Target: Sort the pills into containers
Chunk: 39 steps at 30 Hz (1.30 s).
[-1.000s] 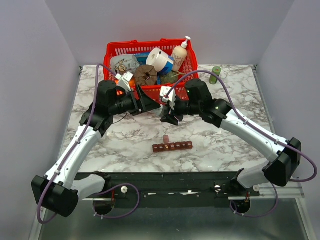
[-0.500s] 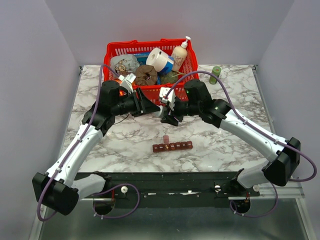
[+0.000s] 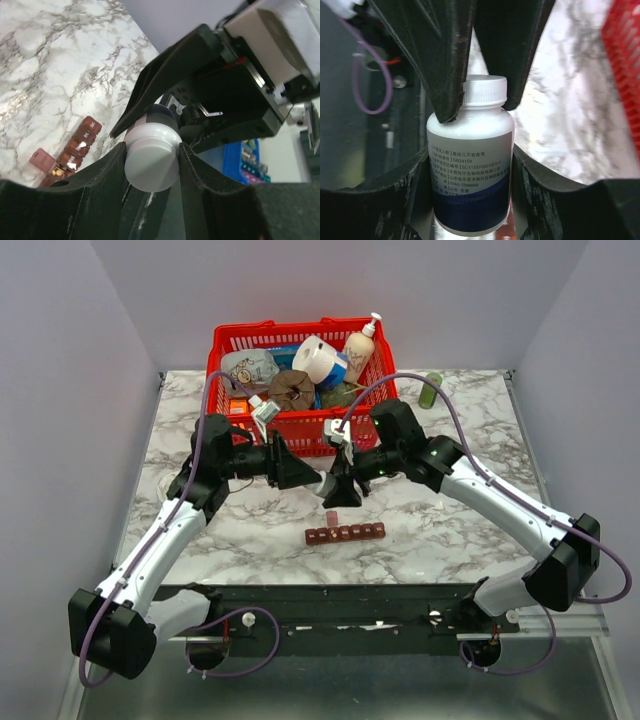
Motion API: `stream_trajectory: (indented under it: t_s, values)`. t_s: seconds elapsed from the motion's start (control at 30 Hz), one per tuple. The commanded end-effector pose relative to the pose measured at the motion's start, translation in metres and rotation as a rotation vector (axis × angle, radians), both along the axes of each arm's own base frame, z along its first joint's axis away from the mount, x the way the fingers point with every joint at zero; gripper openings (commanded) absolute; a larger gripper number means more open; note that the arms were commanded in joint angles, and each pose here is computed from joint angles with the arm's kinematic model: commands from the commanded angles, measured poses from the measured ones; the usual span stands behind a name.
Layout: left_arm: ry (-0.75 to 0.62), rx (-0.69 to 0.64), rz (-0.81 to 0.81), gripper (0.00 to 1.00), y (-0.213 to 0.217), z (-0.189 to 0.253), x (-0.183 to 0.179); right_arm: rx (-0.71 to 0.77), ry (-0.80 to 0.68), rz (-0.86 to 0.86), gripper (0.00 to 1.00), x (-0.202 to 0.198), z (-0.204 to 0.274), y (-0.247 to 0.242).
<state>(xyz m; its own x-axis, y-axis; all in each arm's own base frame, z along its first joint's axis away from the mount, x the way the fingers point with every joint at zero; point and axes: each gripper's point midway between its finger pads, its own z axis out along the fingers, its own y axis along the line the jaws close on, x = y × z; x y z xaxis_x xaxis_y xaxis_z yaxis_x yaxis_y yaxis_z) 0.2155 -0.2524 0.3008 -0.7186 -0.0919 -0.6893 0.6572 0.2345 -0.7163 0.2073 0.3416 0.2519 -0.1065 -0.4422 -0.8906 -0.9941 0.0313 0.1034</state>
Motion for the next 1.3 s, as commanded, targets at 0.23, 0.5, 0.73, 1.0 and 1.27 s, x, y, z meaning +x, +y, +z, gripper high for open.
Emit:
stream_trajectory:
  t_s: [0.23,0.5,0.73,1.0,1.27]
  values:
    - [-0.386,-0.054,-0.243,0.69,0.001,0.034,-0.040,0.190,0.180,0.254,0.06,-0.045,0.041,0.023]
    - [-0.317,-0.108,0.076,0.99,0.021,0.070,-0.007,0.153,0.063,0.185,0.06,-0.028,0.034,0.021]
    - [0.041,0.022,0.311,0.99,0.036,0.041,0.022,0.089,-0.157,0.068,0.06,0.006,0.030,0.012]
    - [0.180,0.031,0.335,0.99,0.034,0.012,0.021,0.054,-0.283,0.003,0.06,0.028,0.035,0.008]
    - [0.208,0.027,0.294,0.94,0.020,0.008,0.024,0.045,-0.277,0.010,0.06,0.027,0.030,0.012]
